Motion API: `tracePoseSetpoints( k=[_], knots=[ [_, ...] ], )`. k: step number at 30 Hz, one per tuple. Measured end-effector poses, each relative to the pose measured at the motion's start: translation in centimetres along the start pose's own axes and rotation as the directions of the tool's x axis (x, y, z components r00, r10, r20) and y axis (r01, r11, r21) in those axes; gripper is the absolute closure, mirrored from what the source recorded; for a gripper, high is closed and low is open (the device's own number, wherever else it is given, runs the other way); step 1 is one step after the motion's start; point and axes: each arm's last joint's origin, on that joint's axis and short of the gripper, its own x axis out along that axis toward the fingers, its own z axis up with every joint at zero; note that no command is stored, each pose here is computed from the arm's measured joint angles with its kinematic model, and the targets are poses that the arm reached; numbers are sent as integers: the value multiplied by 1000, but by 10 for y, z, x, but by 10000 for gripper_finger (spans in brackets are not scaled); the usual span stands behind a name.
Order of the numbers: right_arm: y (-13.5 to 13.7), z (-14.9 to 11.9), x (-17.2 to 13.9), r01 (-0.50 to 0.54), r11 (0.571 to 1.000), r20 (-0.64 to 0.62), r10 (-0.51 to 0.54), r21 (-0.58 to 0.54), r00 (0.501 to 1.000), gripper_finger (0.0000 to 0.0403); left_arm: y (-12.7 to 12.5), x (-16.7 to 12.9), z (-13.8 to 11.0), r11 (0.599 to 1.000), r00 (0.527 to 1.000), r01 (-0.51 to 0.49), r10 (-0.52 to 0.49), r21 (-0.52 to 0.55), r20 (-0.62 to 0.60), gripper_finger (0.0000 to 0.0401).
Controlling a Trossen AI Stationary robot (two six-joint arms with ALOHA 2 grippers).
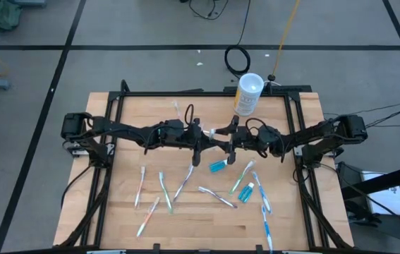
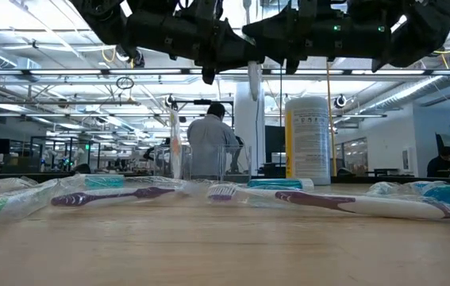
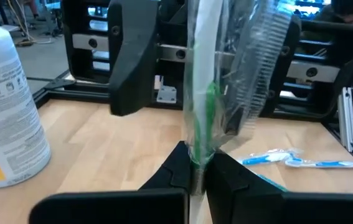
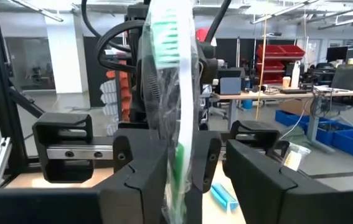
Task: Pick & Place toothbrushing station
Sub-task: Put the top right green toothbrush into the transparent organizer
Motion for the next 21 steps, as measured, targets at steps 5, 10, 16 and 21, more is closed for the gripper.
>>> tracePoseSetpoints(
  k=[5, 10, 16, 21],
  knots=[
    [0, -2, 0, -1, 999, -18, 1, -33, 1000, 304, 0, 0, -1, 1000, 1000, -1, 1, -1, -9, 367],
    [0, -2, 0, -10, 998, -27, 8, -58, 1000, 382, 1, 0, -2, 1000, 1000, -10, 10, 5, -19, 357],
    [0, -9, 0, -1, 998, -90, -4, -57, 996, 371, 4, -1, -11, 998, 992, -62, 63, 8, -111, 353],
    [0, -14, -1, 0, 998, -150, -10, -68, 989, 388, 6, -1, -14, 989, 980, -144, 139, -23, -140, 329]
  ],
)
